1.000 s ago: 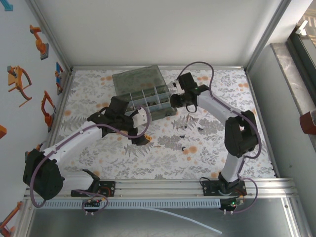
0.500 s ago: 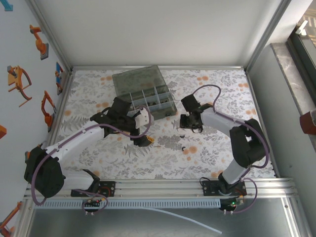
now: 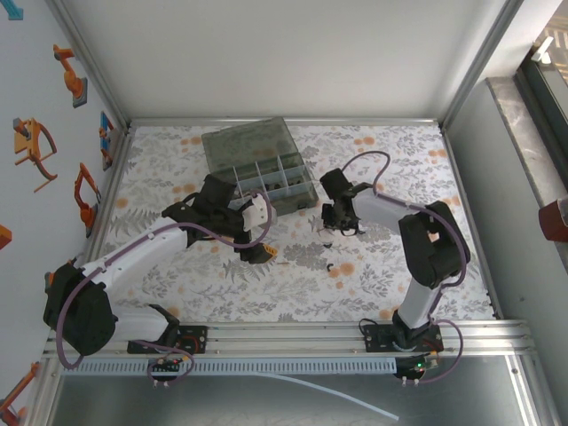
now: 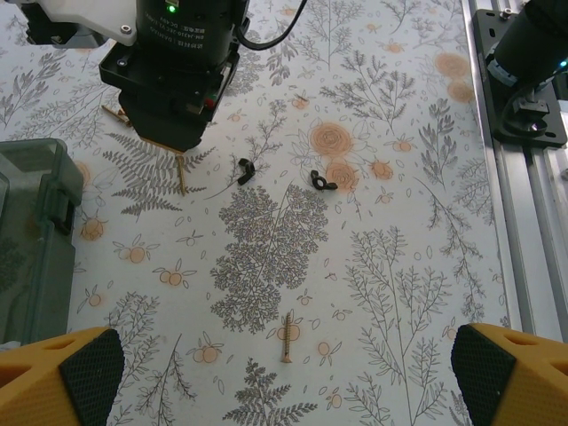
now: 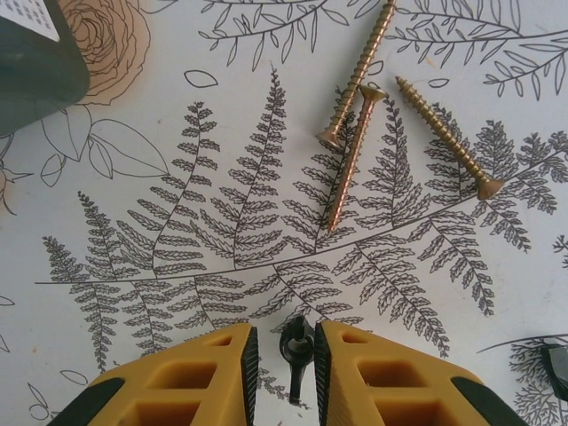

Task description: Sort the screws and nuts into containers

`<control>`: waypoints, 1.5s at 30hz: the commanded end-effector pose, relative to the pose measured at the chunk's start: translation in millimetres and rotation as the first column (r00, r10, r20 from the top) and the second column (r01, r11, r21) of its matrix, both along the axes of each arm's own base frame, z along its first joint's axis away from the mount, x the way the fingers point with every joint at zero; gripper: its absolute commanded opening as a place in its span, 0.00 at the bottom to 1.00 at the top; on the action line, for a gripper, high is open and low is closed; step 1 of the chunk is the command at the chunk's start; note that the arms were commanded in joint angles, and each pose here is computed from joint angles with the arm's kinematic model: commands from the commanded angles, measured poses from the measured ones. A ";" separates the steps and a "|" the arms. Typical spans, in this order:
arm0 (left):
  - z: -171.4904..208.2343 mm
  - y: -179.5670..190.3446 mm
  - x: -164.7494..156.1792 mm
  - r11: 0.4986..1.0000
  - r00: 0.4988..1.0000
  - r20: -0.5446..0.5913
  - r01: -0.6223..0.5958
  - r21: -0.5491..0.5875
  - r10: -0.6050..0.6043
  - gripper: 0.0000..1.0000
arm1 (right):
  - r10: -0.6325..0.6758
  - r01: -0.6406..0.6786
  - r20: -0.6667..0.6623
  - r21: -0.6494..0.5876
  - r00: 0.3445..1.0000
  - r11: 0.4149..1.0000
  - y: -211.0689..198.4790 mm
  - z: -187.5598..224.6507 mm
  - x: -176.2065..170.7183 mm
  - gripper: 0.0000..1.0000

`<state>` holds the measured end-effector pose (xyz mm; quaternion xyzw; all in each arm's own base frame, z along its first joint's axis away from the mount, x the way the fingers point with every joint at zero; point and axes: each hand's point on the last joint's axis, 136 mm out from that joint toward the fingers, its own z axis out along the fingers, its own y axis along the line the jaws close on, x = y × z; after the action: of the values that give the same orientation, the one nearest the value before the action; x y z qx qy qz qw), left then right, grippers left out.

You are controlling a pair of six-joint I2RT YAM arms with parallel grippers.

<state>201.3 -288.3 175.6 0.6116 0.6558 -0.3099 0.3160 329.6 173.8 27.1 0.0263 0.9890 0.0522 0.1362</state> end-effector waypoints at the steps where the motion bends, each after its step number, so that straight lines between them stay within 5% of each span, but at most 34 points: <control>1: 6.6 -4.5 -3.5 1.000 1.000 -0.010 0.024 -0.019 -0.024 0.97 | -0.028 0.028 0.000 -0.039 1.000 0.999 -3.8 -4.7 4.2 0.20; 13: 8.8 -4.6 -3.2 1.000 1.000 -0.009 0.023 -0.020 -0.023 0.97 | -0.026 0.024 -0.035 -0.058 0.999 0.998 -4.6 -16.7 2.0 0.10; 31: 9.8 -3.5 -3.4 1.000 1.000 -0.001 0.024 -0.016 -0.024 0.97 | 0.044 -0.044 0.046 -0.010 0.998 0.999 8.9 24.7 18.3 0.06; 45: 10.8 14.4 38.2 0.987 0.982 0.110 -0.155 0.029 0.151 0.97 | 0.177 -0.247 0.296 0.219 0.939 0.944 107.5 91.9 119.3 0.06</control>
<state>227.2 -275.2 169.9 0.5921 0.6876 -0.2552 0.3339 436.7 260.0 121.9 -0.0451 0.9498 0.1711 0.2580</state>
